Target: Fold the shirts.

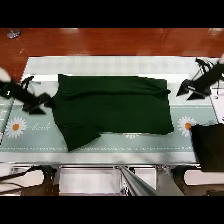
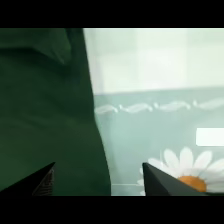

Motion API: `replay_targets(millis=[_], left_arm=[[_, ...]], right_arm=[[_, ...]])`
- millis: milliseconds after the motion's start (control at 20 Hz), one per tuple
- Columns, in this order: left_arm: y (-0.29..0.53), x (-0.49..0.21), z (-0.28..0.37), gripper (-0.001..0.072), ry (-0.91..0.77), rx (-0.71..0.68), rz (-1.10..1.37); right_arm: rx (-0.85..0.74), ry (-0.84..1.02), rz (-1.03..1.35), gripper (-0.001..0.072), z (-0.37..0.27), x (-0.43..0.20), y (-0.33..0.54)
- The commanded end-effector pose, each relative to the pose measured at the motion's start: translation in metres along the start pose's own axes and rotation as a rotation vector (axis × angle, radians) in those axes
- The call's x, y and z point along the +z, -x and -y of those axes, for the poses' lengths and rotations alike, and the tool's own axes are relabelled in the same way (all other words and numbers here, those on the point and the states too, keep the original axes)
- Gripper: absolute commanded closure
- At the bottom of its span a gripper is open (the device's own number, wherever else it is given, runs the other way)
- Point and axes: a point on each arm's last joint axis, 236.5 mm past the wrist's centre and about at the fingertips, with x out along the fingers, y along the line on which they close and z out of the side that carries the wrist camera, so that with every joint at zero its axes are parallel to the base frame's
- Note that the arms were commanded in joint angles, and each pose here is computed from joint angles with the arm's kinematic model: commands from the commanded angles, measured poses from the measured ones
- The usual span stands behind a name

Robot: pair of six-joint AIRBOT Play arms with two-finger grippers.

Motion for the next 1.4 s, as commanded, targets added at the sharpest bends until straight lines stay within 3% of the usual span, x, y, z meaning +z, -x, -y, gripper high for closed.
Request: replay_targets(millis=[0, 150, 350, 600, 650, 700, 750, 850, 1000, 1150, 1350], left_arm=[[-0.028, -0.048, -0.003, 0.0010, 0.165, -0.225, 0.128], [-0.036, -0.057, 0.014, 0.0010, 0.305, -0.438, 0.247], [-0.060, -0.072, 0.020, 0.0009, 0.318, -0.434, 0.214], [-0.091, -0.093, 0.047, 0.0012, 0.170, -0.375, 0.156], [-0.092, -0.094, 0.051, 0.0112, 0.146, -0.371, 0.153], [-0.090, -0.095, 0.054, 0.0607, 0.099, -0.372, 0.152], [-0.088, -0.094, 0.057, 0.0685, 0.061, -0.378, 0.156], [-0.081, -0.088, 0.060, 0.0685, 0.042, -0.383, 0.171], [-0.072, -0.078, 0.066, 0.0686, 0.035, -0.399, 0.199], [-0.065, -0.072, 0.075, 0.0685, 0.052, -0.439, 0.218], [-0.065, -0.072, 0.075, 0.0685, 0.054, -0.441, 0.218]], right_arm=[[0.126, -0.069, 0.188, 0.0081, -0.008, -0.047, -0.022], [0.209, -0.108, 0.241, 0.0082, -0.023, -0.085, -0.039], [0.254, -0.116, 0.220, 0.0082, -0.033, -0.096, -0.042], [0.366, -0.177, 0.300, 0.0081, -0.045, -0.071, -0.017], [0.324, -0.213, 0.325, 0.0081, -0.025, -0.065, -0.009], [0.252, -0.260, 0.320, 0.0081, 0.004, -0.068, -0.005], [0.160, -0.329, 0.274, 0.0081, 0.037, -0.082, -0.008], [0.033, -0.427, 0.124, 0.0082, 0.076, -0.128, -0.022], [0.100, -0.382, 0.004, 0.0082, 0.048, -0.157, -0.052], [0.156, -0.294, -0.057, 0.0081, 0.014, -0.162, -0.073], [0.239, -0.288, -0.017, 0.0082, -0.012, -0.122, -0.089]])
